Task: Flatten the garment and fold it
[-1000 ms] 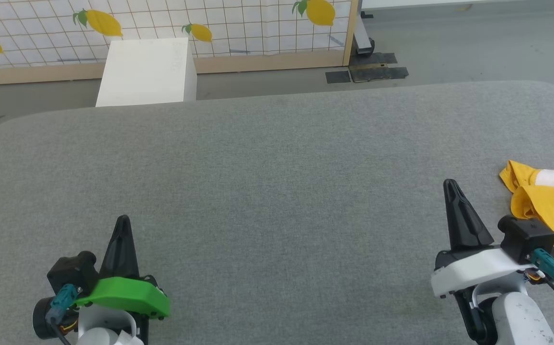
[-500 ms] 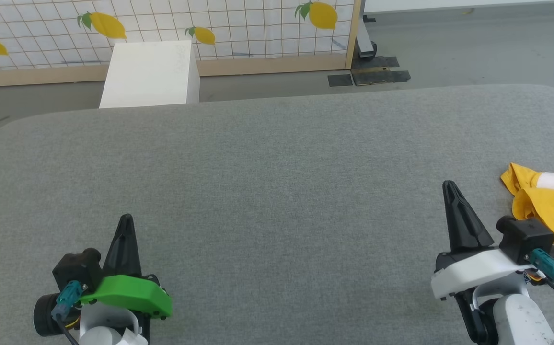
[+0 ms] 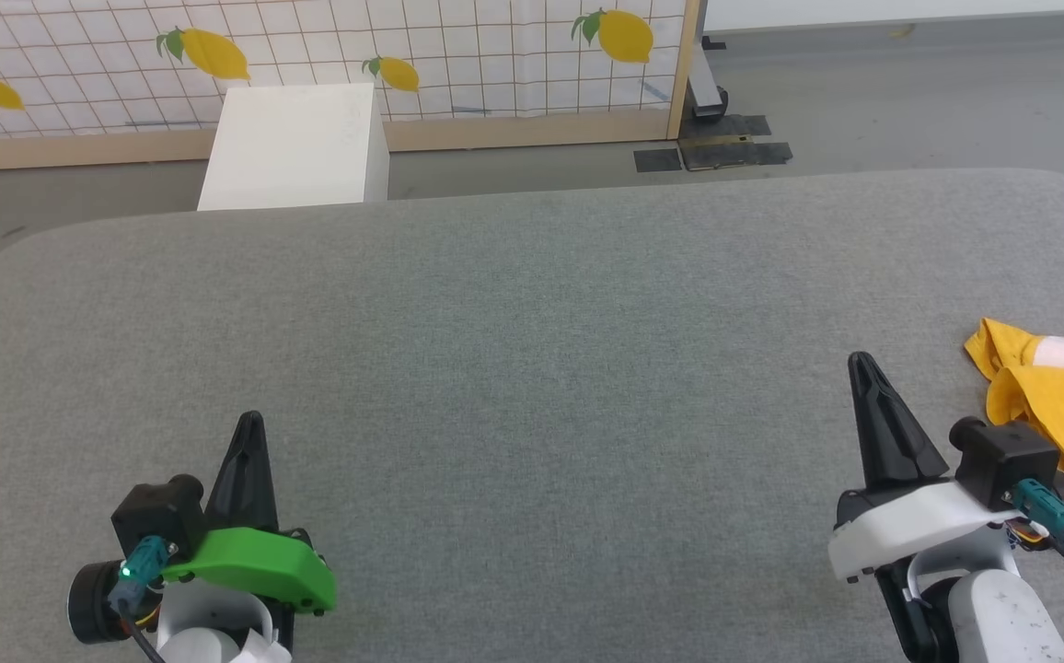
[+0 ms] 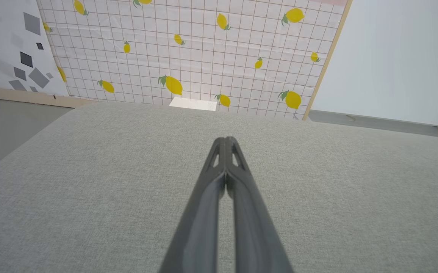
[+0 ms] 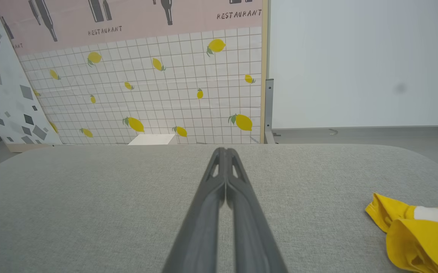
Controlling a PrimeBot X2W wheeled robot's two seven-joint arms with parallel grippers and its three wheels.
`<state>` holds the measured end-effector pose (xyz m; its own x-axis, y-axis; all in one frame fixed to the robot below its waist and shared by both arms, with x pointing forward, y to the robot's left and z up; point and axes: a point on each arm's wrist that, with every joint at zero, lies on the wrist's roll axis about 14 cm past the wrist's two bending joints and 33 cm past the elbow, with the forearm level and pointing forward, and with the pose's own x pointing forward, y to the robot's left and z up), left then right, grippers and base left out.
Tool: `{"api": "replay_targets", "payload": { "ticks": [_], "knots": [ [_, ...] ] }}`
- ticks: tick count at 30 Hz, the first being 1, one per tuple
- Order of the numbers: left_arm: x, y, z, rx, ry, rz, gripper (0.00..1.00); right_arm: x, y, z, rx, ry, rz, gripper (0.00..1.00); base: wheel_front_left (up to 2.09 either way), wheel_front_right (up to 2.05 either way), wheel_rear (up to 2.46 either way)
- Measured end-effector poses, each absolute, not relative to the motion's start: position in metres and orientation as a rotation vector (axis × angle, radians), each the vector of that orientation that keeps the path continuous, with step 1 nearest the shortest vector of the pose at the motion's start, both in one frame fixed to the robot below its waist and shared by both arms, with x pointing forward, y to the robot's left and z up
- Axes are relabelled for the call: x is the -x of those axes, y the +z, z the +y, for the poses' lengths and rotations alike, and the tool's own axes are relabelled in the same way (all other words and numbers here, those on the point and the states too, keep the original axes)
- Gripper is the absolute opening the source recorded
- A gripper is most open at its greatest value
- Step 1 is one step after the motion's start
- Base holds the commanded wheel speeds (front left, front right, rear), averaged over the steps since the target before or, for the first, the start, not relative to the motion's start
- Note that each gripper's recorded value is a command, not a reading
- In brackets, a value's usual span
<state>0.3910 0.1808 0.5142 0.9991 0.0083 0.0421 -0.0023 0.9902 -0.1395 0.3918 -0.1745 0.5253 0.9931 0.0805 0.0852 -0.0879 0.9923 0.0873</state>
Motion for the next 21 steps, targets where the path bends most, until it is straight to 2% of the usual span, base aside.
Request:
{"api": "replay_targets", "payload": {
  "ticks": [21],
  "knots": [
    [-0.3878,0.5191,0.1792,0.097,-0.002,-0.039,0.0,-0.3873,0.5258,-0.1705,-0.063,0.098,-0.062,0.0,0.0,0.0,0.0]
  ]
}}
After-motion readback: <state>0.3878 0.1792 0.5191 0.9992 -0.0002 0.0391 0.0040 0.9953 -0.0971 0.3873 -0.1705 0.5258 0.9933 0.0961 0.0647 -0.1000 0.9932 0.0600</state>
